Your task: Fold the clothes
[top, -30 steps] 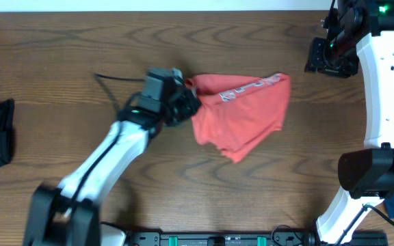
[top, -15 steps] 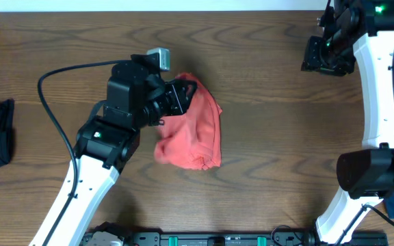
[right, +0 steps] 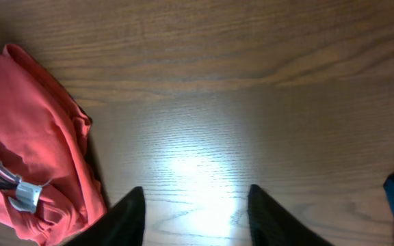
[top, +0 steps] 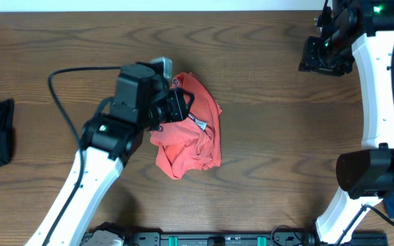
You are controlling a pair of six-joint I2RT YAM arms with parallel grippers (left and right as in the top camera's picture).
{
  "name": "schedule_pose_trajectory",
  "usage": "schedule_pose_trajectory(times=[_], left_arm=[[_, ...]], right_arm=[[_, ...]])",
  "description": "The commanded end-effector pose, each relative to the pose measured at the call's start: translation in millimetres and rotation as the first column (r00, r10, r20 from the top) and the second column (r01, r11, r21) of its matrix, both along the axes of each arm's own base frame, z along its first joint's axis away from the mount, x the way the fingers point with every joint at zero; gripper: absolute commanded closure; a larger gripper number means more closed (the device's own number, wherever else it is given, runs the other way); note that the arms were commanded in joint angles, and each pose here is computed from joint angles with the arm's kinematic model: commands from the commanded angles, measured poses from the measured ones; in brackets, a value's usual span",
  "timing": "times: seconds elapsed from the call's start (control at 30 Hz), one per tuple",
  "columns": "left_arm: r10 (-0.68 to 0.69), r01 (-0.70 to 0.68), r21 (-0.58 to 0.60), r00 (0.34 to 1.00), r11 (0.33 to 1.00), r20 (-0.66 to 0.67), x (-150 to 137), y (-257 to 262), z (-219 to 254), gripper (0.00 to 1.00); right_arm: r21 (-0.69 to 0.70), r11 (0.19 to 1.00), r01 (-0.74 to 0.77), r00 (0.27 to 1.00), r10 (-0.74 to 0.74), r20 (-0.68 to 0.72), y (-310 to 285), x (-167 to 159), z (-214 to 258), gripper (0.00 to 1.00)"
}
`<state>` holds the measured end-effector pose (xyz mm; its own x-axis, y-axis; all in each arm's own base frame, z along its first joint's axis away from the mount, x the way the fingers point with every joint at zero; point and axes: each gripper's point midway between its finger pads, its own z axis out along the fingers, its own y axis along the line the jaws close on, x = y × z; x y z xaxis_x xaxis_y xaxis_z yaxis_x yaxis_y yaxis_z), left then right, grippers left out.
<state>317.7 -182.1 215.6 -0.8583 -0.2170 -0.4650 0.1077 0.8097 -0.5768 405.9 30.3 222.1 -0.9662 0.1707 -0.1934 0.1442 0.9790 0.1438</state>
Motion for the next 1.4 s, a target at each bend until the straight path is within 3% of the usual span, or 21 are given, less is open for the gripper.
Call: schedule_pose_trajectory(times=[0.0,0.07,0.17,0.33,0.37,0.4,0.43,0.7,0.73,0.87,1.0,1.07,1.1,1.13,1.17,1.23,1.27,1.33,1.37], left_arm=[[-0.003,0.016,0.097,0.991,0.995,-0.134,0,4,-47,0.56],[-0.035,0.056,0.097,0.979,0.994,-0.201,-4,-2,-65,0.49],[-0.076,0.106,0.088,0.955,0.990,-0.287,-9,-13,-91,0.34],[-0.106,0.155,0.108,0.925,0.982,-0.364,-18,-25,-120,0.29],[-0.113,0.163,0.108,0.923,0.981,-0.368,-19,-28,-122,0.22],[-0.118,0.170,0.109,0.921,0.979,-0.370,-20,-30,-124,0.06],[-0.124,0.177,0.110,0.919,0.978,-0.374,-21,-32,-125,0.01],[-0.160,0.232,0.124,0.892,0.965,-0.422,-35,-46,-143,0.01],[-0.164,0.240,0.127,0.887,0.962,-0.432,-37,-48,-147,0.04],[-0.173,0.265,0.137,0.867,0.955,-0.467,-43,-53,-161,0.39],[-0.185,0.275,0.125,0.858,0.953,-0.479,-45,-57,-166,0.54],[-0.187,0.274,0.122,0.862,0.954,-0.471,-43,-58,-165,0.77],[-0.191,0.274,0.116,0.865,0.955,-0.464,-42,-59,-164,0.81],[-0.196,0.275,0.108,0.865,0.955,-0.462,-41,-61,-164,0.78],[-0.200,0.274,0.098,0.863,0.957,-0.463,-42,-62,-163,0.56],[-0.219,0.281,0.068,0.856,0.957,-0.468,-44,-67,-160,0.53],[-0.223,0.283,0.061,0.855,0.957,-0.468,-44,-68,-160,0.62],[-0.230,0.286,0.051,0.852,0.957,-0.470,-45,-69,-159,0.94],[-0.232,0.287,0.047,0.851,0.957,-0.471,-45,-70,-158,0.94]], right_arm=[[0.005,1.000,-0.020,1.000,0.020,0.008,8,0,2,0.48],[0.005,1.000,-0.020,1.000,0.020,0.008,8,0,2,0.43],[0.005,1.000,-0.020,1.000,0.020,0.006,8,0,2,0.43],[0.001,0.999,-0.032,0.999,0.032,0.009,8,0,2,0.42],[0.001,0.999,-0.035,0.999,0.035,0.008,8,0,2,0.42],[0.001,0.999,-0.035,0.999,0.035,0.008,8,0,2,0.42],[0.001,0.999,-0.035,0.999,0.035,0.008,8,0,2,0.41],[-0.001,0.999,-0.043,0.999,0.043,0.008,8,0,2,0.39],[-0.001,0.999,-0.043,0.999,0.043,0.008,8,0,2,0.39],[-0.001,0.999,-0.043,0.999,0.043,0.009,8,0,2,0.40],[-0.001,0.999,-0.043,0.999,0.043,0.005,8,-1,1,0.41],[-0.001,0.999,-0.044,0.999,0.044,0.005,8,-1,1,0.42],[-0.001,0.999,-0.044,0.999,0.044,0.005,8,-1,1,0.42],[-0.001,0.999,-0.044,0.999,0.044,0.005,8,-1,1,0.42],[-0.001,0.999,-0.044,0.999,0.044,0.004,8,-1,1,0.42],[-0.001,0.999,-0.045,0.999,0.045,0.002,8,-2,1,0.42],[-0.002,0.999,-0.046,0.999,0.046,0.001,8,-2,1,0.42],[-0.002,0.999,-0.046,0.999,0.046,0.000,8,-2,1,0.42],[-0.002,0.999,-0.046,0.999,0.046,0.000,8,-2,1,0.43]])
